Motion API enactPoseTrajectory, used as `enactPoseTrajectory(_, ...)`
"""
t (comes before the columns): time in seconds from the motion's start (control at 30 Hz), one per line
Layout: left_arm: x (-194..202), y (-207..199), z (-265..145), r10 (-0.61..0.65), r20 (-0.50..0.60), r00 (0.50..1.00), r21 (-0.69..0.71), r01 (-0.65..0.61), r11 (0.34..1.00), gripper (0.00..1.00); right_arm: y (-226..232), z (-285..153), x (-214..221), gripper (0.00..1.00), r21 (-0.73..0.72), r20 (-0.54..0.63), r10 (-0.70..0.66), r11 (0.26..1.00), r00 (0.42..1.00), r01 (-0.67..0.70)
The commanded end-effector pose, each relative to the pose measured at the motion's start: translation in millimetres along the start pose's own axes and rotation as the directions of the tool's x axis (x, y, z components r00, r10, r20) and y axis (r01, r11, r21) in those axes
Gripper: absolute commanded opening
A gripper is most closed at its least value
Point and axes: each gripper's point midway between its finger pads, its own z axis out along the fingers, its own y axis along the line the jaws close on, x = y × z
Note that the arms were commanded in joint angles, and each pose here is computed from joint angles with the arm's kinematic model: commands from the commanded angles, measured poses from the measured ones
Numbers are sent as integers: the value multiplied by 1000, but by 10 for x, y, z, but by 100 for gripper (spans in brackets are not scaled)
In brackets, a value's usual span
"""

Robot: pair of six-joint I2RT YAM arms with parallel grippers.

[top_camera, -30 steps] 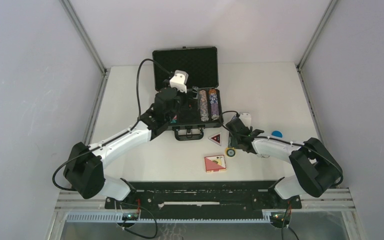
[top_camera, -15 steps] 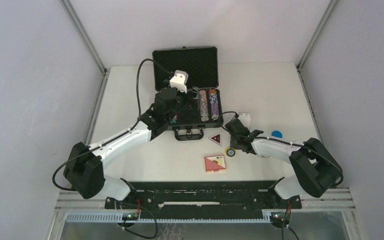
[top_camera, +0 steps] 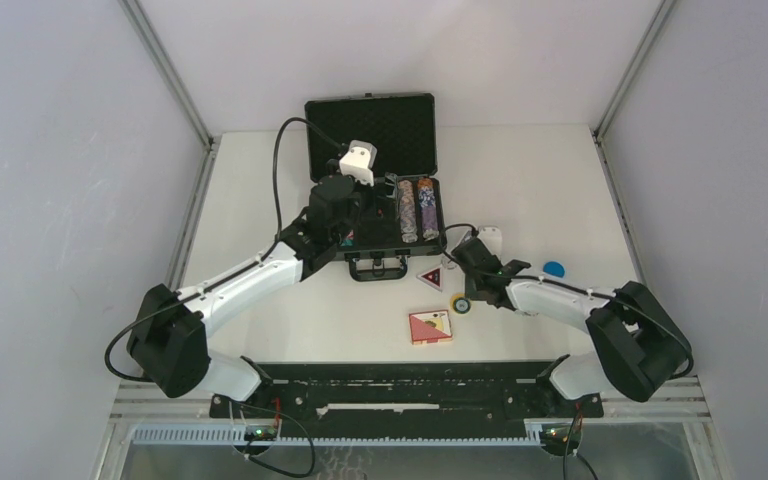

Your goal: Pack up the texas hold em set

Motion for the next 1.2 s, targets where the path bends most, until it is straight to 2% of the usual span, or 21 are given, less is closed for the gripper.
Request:
enactPoseTrajectory(0.0,-47,-1,7,-15,30,999,5,15,1000,100,42,-132,-246,29,-22,65,11,1000,998,-10)
enactPoseTrajectory(0.07,-46,3,7,-14,31,999,4,14,1000,100,45,-134,-269,36,-23,71,13,1000,997,-11)
enactPoseTrajectory(0.23,-45,12,9,-16,31,999,2,16,1000,100,-114,-183,-328,64,8,80,52,999,995,-53)
enactPoseTrajectory(0.37,-63,-50,54,-29,31,999,29,28,999,100,-370,-350,-431,79,12,125,168,985,978,-171)
enactPoseTrajectory(0.53,-246,-290,157,-60,39,997,129,54,990,100,-608,-553,-463,82,36,172,240,968,955,-250)
enactPoseTrajectory(0.57,-294,-342,178,-70,42,997,151,63,986,100,-620,-573,-431,95,39,162,253,964,954,-262)
enactPoseTrajectory(0.6,-359,-405,196,-81,47,996,179,72,981,100,-612,-580,-385,99,36,142,267,961,953,-274)
enactPoseTrajectory(0.7,-512,-529,221,-130,52,990,249,114,962,100,-684,-581,-203,100,96,99,377,917,921,-386)
enactPoseTrajectory(0.8,-547,-503,200,-193,57,980,282,169,944,100,-815,-634,-71,100,171,147,437,872,887,-458)
enactPoseTrajectory(1.03,-491,-270,69,-162,110,981,190,139,972,100,-1130,-874,132,99,218,246,598,733,763,-645)
enactPoseTrajectory(1.17,-501,-257,-18,-177,132,975,198,149,969,100,-1223,-909,185,96,198,261,643,695,720,-692)
